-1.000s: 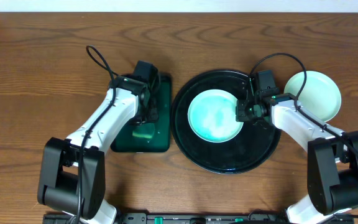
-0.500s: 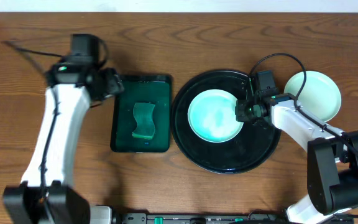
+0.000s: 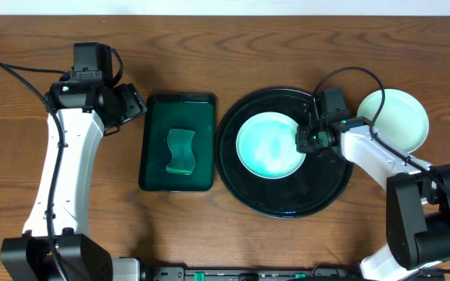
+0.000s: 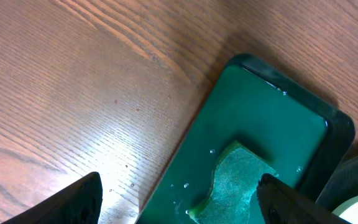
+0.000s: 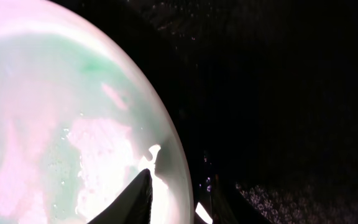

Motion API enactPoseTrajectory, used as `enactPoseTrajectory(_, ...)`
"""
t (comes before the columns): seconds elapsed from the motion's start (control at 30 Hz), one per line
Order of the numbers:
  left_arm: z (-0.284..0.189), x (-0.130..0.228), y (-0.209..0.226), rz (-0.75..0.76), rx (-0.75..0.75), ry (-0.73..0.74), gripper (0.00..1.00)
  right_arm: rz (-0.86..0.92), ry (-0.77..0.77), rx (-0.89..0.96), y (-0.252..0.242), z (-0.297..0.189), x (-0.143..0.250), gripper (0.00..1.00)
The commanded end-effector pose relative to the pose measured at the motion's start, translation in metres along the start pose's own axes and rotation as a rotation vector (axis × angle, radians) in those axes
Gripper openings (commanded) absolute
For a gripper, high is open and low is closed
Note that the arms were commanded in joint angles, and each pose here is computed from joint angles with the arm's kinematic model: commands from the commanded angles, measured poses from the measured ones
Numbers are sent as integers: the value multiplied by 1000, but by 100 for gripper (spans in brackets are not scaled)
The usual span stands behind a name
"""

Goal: Clean dirty plates on tray and stack at the side

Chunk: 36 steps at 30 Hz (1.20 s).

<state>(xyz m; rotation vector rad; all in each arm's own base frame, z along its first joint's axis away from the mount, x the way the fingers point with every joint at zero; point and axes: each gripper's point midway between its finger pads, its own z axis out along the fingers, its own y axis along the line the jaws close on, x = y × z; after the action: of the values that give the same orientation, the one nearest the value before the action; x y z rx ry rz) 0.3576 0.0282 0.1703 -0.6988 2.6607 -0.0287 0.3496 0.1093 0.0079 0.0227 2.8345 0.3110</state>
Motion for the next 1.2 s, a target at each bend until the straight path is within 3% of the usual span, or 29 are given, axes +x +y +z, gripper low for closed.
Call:
enactPoseTrajectory(0.0, 0, -2, 2, 5, -8, -1, 80, -4, -2, -4, 3, -1, -1, 28)
enactPoseTrajectory(0.57, 0, -2, 2, 5, -8, -1, 80, -6, -14, -8, 4, -1, -4, 29)
enactPoseTrajectory(0.73, 0, -2, 2, 5, -8, -1, 80, -6, -17, -9, 4, -1, -5, 15)
enactPoseTrajectory(0.87, 0, -2, 2, 5, -8, -1, 80, -7, -19, -9, 4, -1, -6, 21)
enactPoseTrajectory(1.17, 0, -2, 2, 5, -8, -1, 80, -9, -40, -11, 3, 4, -6, 21)
